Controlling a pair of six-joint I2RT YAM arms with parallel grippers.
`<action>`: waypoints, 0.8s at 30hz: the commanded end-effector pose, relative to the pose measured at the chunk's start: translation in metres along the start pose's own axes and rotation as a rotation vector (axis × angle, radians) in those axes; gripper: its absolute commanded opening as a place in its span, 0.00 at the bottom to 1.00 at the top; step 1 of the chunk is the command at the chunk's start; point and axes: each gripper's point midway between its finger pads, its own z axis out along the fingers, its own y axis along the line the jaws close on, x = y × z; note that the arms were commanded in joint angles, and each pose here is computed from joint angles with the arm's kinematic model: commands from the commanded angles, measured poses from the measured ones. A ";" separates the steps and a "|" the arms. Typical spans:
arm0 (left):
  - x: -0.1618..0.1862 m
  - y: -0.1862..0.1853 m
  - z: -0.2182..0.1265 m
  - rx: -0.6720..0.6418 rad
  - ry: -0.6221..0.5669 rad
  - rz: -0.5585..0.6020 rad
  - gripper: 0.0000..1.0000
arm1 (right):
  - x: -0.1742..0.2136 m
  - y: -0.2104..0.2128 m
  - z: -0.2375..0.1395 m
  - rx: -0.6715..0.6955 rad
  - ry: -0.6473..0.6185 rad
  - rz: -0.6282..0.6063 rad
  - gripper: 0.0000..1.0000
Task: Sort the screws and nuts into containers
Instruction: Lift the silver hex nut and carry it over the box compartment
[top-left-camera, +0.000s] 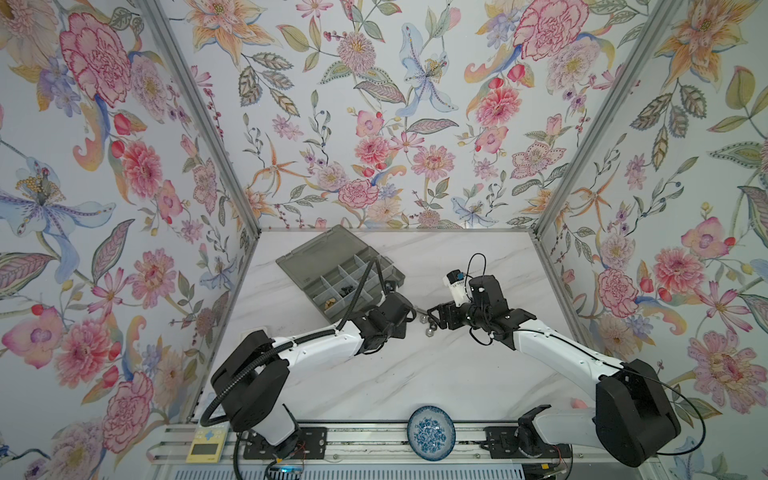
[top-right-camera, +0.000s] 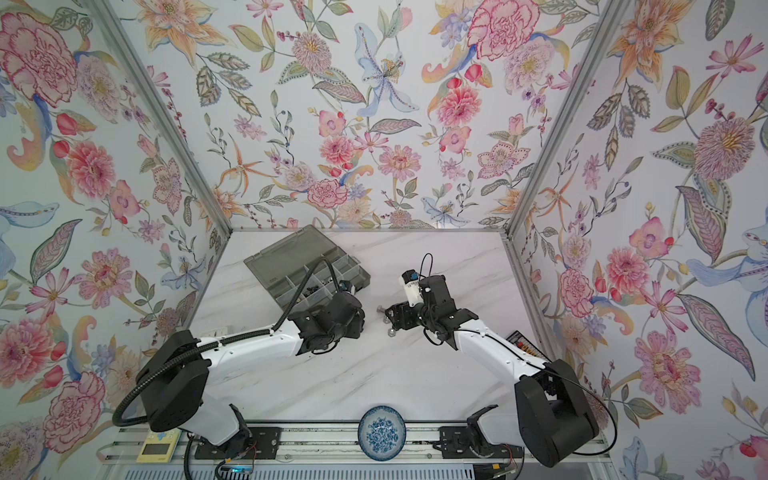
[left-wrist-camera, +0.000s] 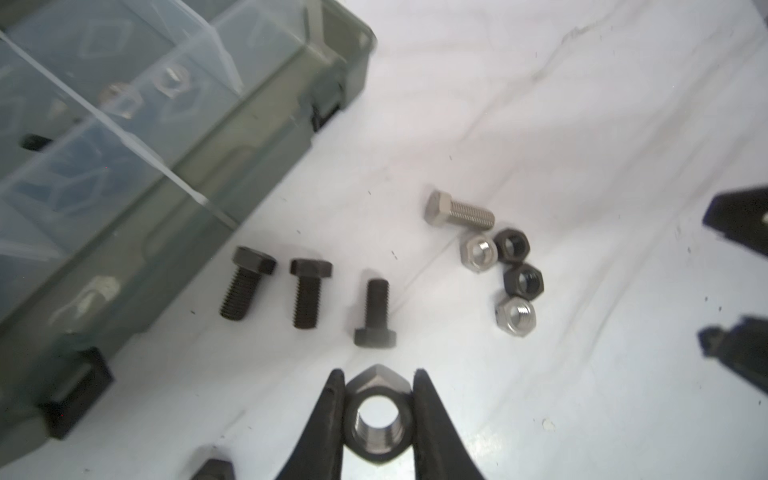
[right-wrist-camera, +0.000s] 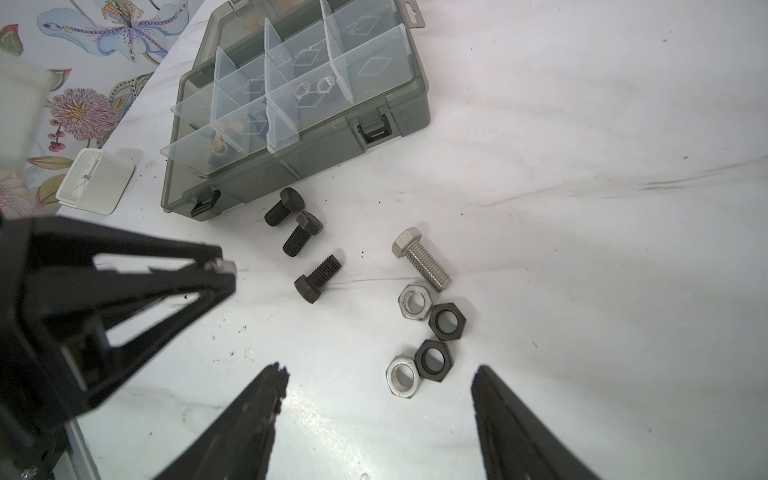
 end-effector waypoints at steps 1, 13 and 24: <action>-0.047 0.026 -0.009 -0.026 -0.092 0.013 0.05 | 0.000 -0.001 -0.002 -0.002 -0.006 0.004 0.74; -0.139 0.094 0.038 -0.143 -0.161 0.031 0.05 | 0.001 0.004 0.004 -0.046 -0.004 0.039 0.75; -0.121 0.124 0.093 -0.132 -0.062 0.009 0.05 | 0.005 0.004 0.006 -0.048 0.006 0.049 0.75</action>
